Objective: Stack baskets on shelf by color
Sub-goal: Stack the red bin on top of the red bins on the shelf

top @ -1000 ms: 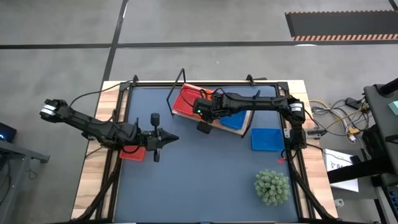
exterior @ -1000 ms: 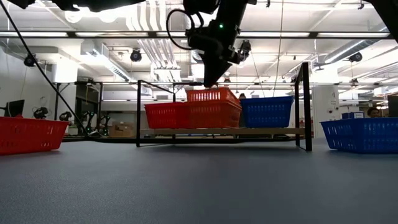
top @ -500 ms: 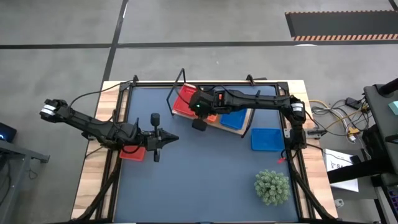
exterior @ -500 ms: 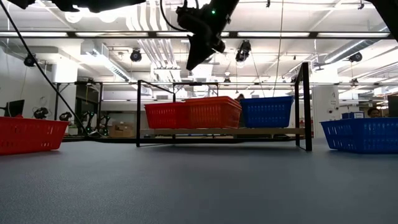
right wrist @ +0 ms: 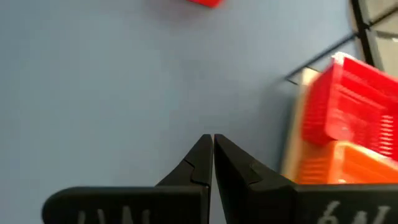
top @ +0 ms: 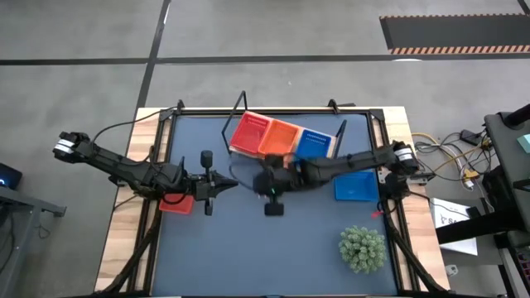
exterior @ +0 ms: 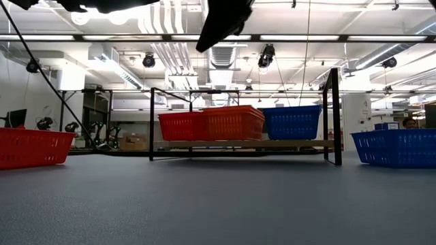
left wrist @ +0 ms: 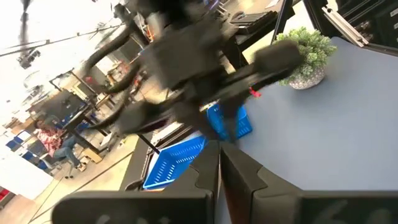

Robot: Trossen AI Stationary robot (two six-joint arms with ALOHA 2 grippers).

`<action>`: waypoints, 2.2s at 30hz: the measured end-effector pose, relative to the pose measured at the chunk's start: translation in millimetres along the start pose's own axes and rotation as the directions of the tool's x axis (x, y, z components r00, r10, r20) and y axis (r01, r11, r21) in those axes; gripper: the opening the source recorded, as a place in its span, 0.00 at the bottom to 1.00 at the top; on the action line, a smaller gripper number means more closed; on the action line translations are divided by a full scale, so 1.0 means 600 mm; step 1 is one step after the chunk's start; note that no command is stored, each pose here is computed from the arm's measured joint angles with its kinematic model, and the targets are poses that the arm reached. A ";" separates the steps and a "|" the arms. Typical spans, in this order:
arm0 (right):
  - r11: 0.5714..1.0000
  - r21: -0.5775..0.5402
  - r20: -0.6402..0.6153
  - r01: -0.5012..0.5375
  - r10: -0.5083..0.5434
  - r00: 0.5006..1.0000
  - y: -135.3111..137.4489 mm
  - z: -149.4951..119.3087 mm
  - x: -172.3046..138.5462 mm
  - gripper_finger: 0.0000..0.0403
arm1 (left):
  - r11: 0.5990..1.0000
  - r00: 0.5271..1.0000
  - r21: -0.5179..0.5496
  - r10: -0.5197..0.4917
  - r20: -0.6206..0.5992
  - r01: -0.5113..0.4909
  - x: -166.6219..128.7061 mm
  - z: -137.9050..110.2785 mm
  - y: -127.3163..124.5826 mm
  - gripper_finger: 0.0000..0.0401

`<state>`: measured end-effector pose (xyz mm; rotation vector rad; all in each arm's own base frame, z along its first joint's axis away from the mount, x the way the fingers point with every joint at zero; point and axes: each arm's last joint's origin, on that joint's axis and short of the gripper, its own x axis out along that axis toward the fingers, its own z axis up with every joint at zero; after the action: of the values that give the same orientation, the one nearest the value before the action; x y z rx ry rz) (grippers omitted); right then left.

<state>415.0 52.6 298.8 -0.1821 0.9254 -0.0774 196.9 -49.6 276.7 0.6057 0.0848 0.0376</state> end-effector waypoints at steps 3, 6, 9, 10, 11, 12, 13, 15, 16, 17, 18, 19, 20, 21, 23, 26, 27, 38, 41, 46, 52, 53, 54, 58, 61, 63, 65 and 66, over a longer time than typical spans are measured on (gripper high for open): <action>0.999 -0.032 0.040 -0.010 0.011 0.999 0.047 -0.016 -0.005 0.02 | 1.000 1.000 0.001 -0.001 -0.002 0.001 0.000 0.000 0.000 0.00; 0.997 -0.074 0.086 -0.015 0.022 0.996 0.088 -0.042 -0.011 0.02 | 1.000 1.000 0.000 -0.001 -0.002 0.001 0.000 0.000 0.000 0.00; 0.993 -0.112 0.164 -0.020 0.039 0.986 0.116 -0.070 -0.021 0.02 | 1.000 1.000 0.000 0.000 -0.001 0.000 0.001 0.000 -0.001 0.00; 0.990 -0.135 0.186 -0.026 0.051 0.981 0.124 -0.081 -0.024 0.02 | 1.000 1.000 -0.002 -0.001 -0.002 0.001 0.002 0.000 -0.001 0.00; 0.986 -0.163 0.209 -0.029 0.063 0.976 0.132 -0.092 -0.025 0.02 | 1.000 1.000 -0.017 -0.003 -0.005 0.003 0.002 -0.001 -0.002 0.00; 0.981 -0.190 0.236 -0.031 0.076 0.969 0.138 -0.103 -0.027 0.02 | 0.999 1.000 -0.038 -0.005 -0.008 0.005 0.003 -0.002 -0.003 0.00; 0.976 -0.215 0.262 -0.031 0.088 0.961 0.144 -0.115 -0.028 0.02 | 0.998 1.000 -0.068 -0.007 -0.011 0.006 0.005 -0.002 -0.004 0.00; 0.966 -0.259 0.334 -0.024 0.112 0.936 0.152 -0.133 -0.032 0.02 | 0.984 0.999 -0.176 -0.020 -0.030 0.014 0.007 -0.006 -0.007 0.00; 0.961 -0.277 0.374 -0.017 0.124 0.919 0.154 -0.141 -0.036 0.02 | 0.973 0.998 -0.230 -0.033 -0.052 0.020 0.009 -0.010 -0.011 0.00; 0.956 -0.292 0.411 -0.006 0.131 0.902 0.154 -0.150 -0.039 0.02 | 0.960 0.996 -0.280 -0.051 -0.080 0.026 0.011 -0.015 -0.015 0.00; 0.953 -0.303 0.450 0.008 0.136 0.883 0.153 -0.158 -0.041 0.02 | 0.946 0.990 -0.324 -0.073 -0.117 0.032 0.012 -0.022 -0.020 0.00; 0.949 -0.313 0.483 0.021 0.141 0.864 0.151 -0.167 -0.044 0.02 | 0.930 0.983 -0.365 -0.099 -0.157 0.035 0.012 -0.029 -0.025 0.00; 0.946 -0.322 0.510 0.033 0.144 0.848 0.148 -0.177 -0.046 0.02 | 0.913 0.974 -0.406 -0.121 -0.190 0.034 0.012 -0.033 -0.030 0.00; 0.942 -0.334 0.530 0.037 0.155 0.833 0.145 -0.187 -0.048 0.02 | 0.894 0.965 -0.446 -0.141 -0.220 0.029 0.013 -0.035 -0.033 0.00; 0.939 -0.341 0.575 0.043 0.172 0.800 0.133 -0.203 -0.055 0.02 | 0.858 0.936 -0.513 -0.194 -0.293 0.018 0.010 -0.036 -0.039 0.00; 0.942 -0.333 0.640 0.044 0.192 0.744 0.106 -0.220 -0.068 0.02 | 0.819 0.855 -0.573 -0.288 -0.432 -0.014 0.002 -0.036 -0.049 0.00; 0.943 -0.331 0.657 0.037 0.202 0.726 0.097 -0.225 -0.072 0.02 | 0.811 0.821 -0.584 -0.315 -0.475 -0.027 -0.001 -0.033 -0.051 0.00; 0.949 -0.313 0.709 0.035 0.209 0.673 0.062 -0.256 -0.093 0.02 | 0.773 0.173 -0.623 -0.602 -0.780 -0.122 -0.039 0.015 -0.081 0.00; 0.950 -0.311 0.712 0.034 0.209 0.671 0.061 -0.257 -0.096 0.02 | 0.809 0.123 -0.588 -0.584 -0.802 0.009 -0.041 0.015 -0.097 0.00; 0.950 -0.312 0.702 0.021 0.216 0.679 0.063 -0.259 -0.094 0.02 | 0.820 0.042 -0.566 -0.571 -0.820 0.089 -0.043 -0.009 -0.114 0.00; 0.951 -0.310 0.690 0.010 0.218 0.690 0.064 -0.261 -0.092 0.02 | 0.819 -0.027 -0.565 -0.566 -0.824 0.094 -0.055 -0.034 -0.122 0.12; 0.950 -0.311 0.688 0.009 0.219 0.692 0.064 -0.261 -0.092 0.02 | 0.820 -0.035 -0.564 -0.563 -0.825 0.093 -0.057 -0.038 -0.123 0.15; 0.950 -0.313 0.685 0.008 0.219 0.695 0.064 -0.261 -0.092 0.02 | 0.823 -0.044 -0.560 -0.559 -0.828 0.093 -0.059 -0.042 -0.124 0.19; 0.949 -0.316 0.676 0.005 0.221 0.703 0.064 -0.263 -0.090 0.02 | 0.828 -0.077 -0.545 -0.539 -0.839 0.132 -0.066 -0.058 -0.129 0.32; 0.950 -0.312 0.674 0.001 0.221 0.705 0.064 -0.263 -0.090 0.02 | 0.825 -0.087 -0.540 -0.533 -0.842 0.166 -0.069 -0.068 -0.133 0.37; 0.950 -0.314 0.670 0.000 0.222 0.708 0.064 -0.264 -0.089 0.02 | 0.825 -0.092 -0.538 -0.530 -0.843 0.173 -0.071 -0.074 -0.136 0.38; 0.949 -0.315 0.668 -0.001 0.222 0.710 0.064 -0.264 -0.089 0.02 | 0.829 -0.105 -0.532 -0.522 -0.847 0.172 -0.074 -0.082 -0.138 0.39; 0.949 -0.316 0.665 -0.002 0.223 0.713 0.064 -0.265 -0.089 0.02 | 0.830 -0.106 -0.532 -0.521 -0.847 0.170 -0.075 -0.086 -0.139 0.39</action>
<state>255.7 78.6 240.1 -0.4008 0.1721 0.2411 148.4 -91.8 190.2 0.1176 1.7490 -0.0598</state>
